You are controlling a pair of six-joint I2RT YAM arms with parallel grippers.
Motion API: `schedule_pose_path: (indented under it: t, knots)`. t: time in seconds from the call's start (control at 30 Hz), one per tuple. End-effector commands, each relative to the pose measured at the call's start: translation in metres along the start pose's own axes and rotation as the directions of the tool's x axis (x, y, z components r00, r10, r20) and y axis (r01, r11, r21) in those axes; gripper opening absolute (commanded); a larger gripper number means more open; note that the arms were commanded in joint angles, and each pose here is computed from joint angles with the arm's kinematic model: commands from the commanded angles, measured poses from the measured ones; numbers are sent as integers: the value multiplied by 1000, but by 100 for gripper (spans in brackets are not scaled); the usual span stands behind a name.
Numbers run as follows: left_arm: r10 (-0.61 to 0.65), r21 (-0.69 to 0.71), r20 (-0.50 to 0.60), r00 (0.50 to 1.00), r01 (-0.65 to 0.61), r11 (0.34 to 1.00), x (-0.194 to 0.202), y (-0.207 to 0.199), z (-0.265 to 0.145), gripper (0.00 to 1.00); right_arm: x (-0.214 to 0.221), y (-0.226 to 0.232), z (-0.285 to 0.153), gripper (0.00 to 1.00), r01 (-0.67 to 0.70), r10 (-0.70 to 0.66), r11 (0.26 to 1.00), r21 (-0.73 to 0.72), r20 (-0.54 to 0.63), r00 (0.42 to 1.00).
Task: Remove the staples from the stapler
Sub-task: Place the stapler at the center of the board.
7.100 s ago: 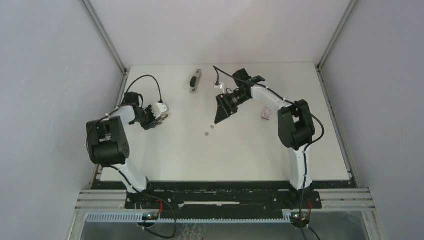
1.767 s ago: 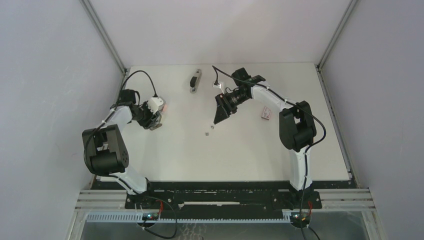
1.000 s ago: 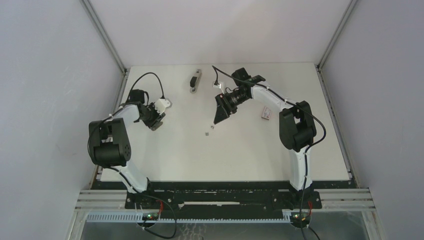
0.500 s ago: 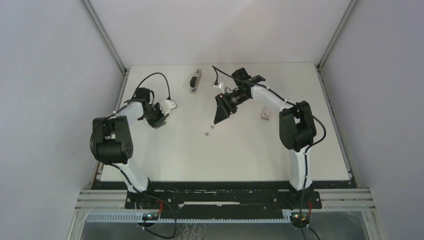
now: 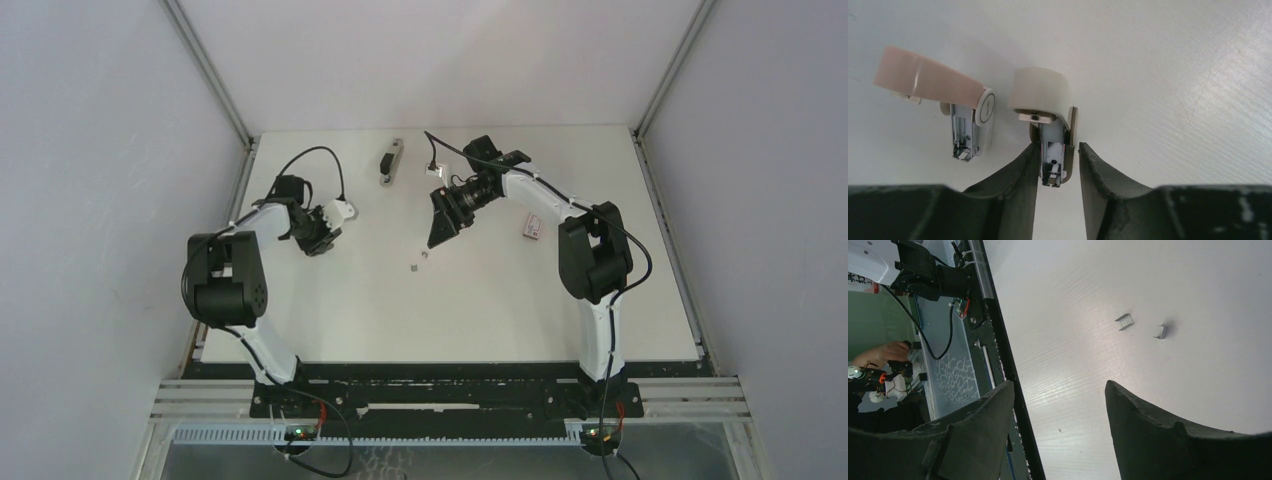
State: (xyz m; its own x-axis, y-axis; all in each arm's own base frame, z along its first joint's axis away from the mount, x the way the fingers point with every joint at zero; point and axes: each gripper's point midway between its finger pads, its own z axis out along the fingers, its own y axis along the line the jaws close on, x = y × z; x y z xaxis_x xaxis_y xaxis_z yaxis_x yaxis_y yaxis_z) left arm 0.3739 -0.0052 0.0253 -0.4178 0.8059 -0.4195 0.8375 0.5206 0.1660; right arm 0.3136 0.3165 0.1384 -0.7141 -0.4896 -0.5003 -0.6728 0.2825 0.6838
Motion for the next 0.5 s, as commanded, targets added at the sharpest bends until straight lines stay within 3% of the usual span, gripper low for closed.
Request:
schedule_pose_path:
  t: [0.0,0.47]
  knots:
    - [8,-70,61,998,-4,998,-20,16,-8,43,-16,18,-17,67,80,-80,997,6,51,996]
    - [4,-143,128,992,15,990,-34,12,-51,56,-19,17,-25,68,84,-85,996,23,64,994]
